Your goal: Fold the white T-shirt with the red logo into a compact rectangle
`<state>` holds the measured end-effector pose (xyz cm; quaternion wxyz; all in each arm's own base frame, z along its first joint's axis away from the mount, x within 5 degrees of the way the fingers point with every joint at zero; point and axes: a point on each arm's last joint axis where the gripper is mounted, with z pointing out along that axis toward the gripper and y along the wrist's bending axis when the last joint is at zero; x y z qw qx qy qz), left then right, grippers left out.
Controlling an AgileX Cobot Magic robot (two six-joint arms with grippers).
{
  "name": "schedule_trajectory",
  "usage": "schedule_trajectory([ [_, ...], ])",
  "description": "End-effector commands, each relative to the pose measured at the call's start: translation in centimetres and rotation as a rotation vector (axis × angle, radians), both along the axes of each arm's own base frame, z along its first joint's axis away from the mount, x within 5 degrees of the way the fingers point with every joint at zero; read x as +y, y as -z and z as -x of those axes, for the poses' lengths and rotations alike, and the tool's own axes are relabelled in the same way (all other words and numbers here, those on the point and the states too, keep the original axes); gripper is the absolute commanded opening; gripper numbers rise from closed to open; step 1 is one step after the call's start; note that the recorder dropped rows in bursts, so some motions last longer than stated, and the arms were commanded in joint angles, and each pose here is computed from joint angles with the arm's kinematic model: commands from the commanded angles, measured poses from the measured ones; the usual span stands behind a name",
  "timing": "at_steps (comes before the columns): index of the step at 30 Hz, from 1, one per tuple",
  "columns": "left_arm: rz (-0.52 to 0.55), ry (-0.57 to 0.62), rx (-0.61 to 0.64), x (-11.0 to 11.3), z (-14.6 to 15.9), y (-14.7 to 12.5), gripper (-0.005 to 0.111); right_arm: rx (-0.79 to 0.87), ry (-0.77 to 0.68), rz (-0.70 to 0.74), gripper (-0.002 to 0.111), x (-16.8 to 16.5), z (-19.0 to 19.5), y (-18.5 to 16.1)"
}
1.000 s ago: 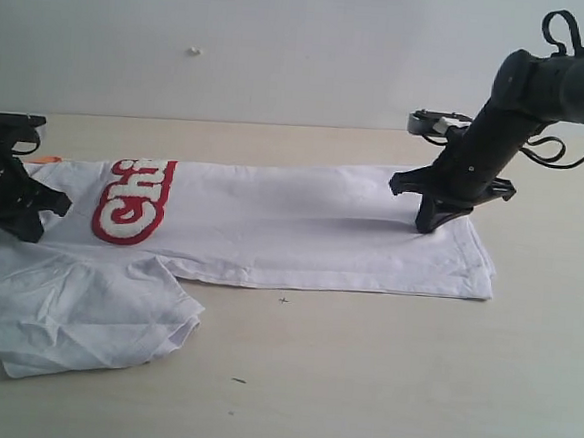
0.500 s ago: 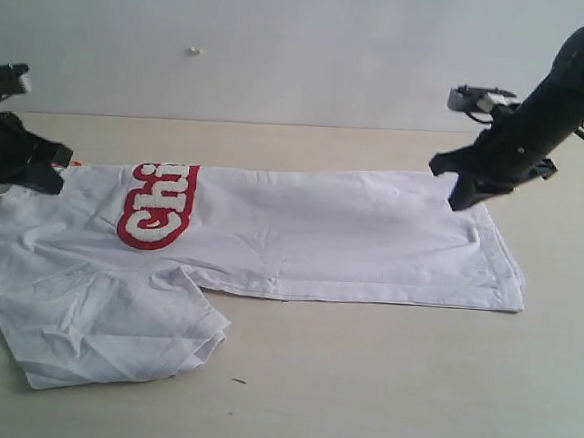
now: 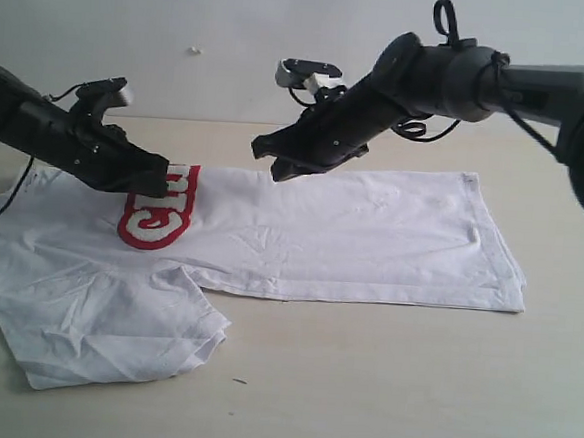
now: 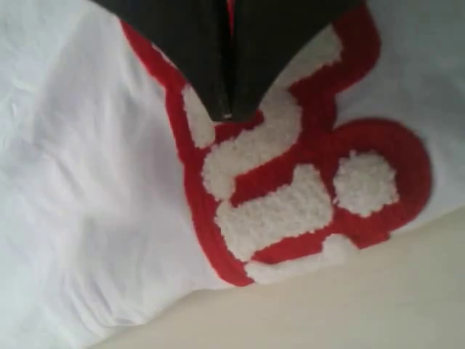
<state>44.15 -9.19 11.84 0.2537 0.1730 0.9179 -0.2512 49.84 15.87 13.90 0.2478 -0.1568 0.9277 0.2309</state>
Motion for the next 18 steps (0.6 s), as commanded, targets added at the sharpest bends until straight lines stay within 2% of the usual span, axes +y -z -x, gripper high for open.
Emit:
schedule_trajectory([
  [1, -0.050, -0.079, 0.029, 0.3, -1.1, 1.5, 0.000, 0.074, 0.082, 0.117, 0.000, -1.1, -1.3, 2.6],
  [6, -0.124, -0.166, 0.066, 2.8, -1.4, 3.5, 0.000, 0.122, 0.170, 0.281, 0.000, -3.2, -1.6, 5.3],
  [11, -0.124, -0.200, 0.113, 5.2, -1.3, 4.1, 0.000, 0.206, 0.225, 0.317, 0.000, -5.9, -1.5, 6.1],
  [15, -0.110, -0.221, 0.117, 6.7, -1.3, 3.2, 0.000, 0.252, 0.237, 0.324, 0.000, -8.0, -1.4, 6.0],
  [18, -0.104, -0.236, 0.105, 7.7, -1.3, 2.1, 0.000, 0.226, 0.210, 0.317, 0.000, -8.8, -1.6, 4.8],
])
